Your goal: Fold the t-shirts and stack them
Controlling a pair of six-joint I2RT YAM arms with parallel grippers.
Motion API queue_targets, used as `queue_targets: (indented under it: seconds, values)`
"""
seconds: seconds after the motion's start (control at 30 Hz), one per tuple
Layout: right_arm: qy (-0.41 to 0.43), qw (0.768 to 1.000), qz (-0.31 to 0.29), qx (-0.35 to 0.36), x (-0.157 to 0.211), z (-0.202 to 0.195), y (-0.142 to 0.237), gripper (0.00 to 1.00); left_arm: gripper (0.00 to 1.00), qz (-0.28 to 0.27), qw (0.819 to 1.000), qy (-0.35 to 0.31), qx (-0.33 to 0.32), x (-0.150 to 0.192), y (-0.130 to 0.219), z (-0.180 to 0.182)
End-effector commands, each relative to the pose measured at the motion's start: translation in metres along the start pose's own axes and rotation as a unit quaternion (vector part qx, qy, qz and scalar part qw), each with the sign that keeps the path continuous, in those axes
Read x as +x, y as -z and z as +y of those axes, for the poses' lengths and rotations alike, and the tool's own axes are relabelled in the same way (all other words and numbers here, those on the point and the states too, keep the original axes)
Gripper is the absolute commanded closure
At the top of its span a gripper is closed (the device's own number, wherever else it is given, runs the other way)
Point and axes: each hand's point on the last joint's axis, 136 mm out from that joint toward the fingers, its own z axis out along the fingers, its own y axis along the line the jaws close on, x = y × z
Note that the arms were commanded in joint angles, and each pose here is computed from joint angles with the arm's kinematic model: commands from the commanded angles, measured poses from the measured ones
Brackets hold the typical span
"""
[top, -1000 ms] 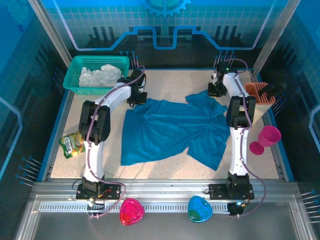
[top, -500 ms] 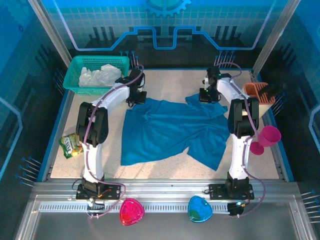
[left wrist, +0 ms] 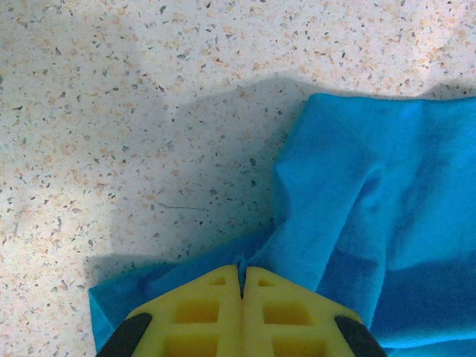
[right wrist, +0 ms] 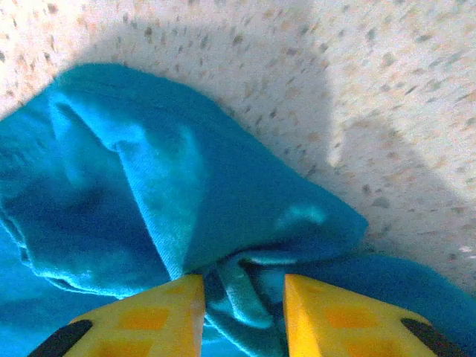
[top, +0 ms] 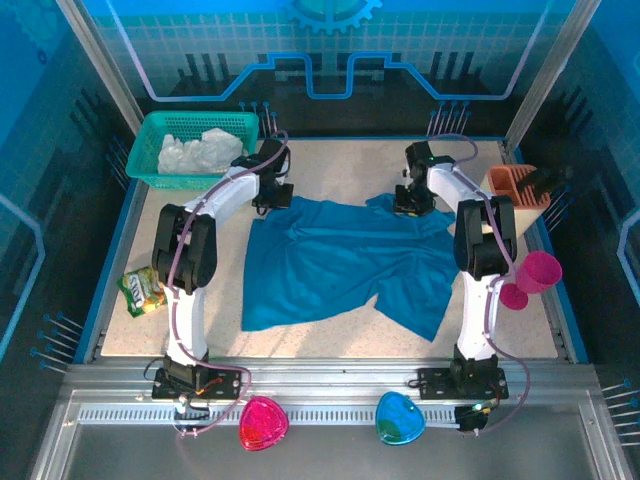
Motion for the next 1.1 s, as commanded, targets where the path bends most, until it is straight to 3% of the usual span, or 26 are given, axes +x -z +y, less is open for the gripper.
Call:
queue_targets:
  seconds: [0.0, 0.23, 0.43, 0.6, 0.8, 0.93, 1.07]
  values:
    - [-0.01, 0.997, -0.071, 0.012, -0.039, -0.011, 0.045, 0.64, 1.0, 0.002, 1.0, -0.001, 0.007, 0.003, 0.001, -0.005]
    - [-0.014, 0.997, -0.079, 0.004, -0.061, -0.016, 0.051, 0.58, 1.0, 0.007, 1.0, -0.003, 0.005, 0.005, -0.003, -0.006]
    - [-0.024, 0.998, -0.054, 0.027, -0.063, -0.032, 0.033, 0.63, 1.0, 0.01, 1.0, -0.004, 0.005, 0.005, -0.005, -0.006]
    - [-0.047, 0.997, -0.035, 0.046, -0.031, -0.055, 0.025, 0.72, 1.0, 0.014, 1.0, -0.007, 0.004, 0.007, -0.007, -0.006]
    - [-0.059, 0.998, 0.008, 0.029, 0.044, -0.058, 0.009, 0.84, 1.0, 0.02, 1.0, -0.008, 0.005, 0.012, -0.009, -0.006]
    - [-0.059, 0.998, 0.013, 0.023, 0.085, -0.05, 0.008, 0.85, 1.0, 0.019, 1.0, -0.01, 0.0, 0.014, -0.007, -0.004]
    - [-0.067, 0.997, -0.001, 0.025, 0.095, -0.05, 0.013, 0.84, 1.0, 0.019, 1.0, -0.011, -0.003, 0.015, -0.007, -0.003]
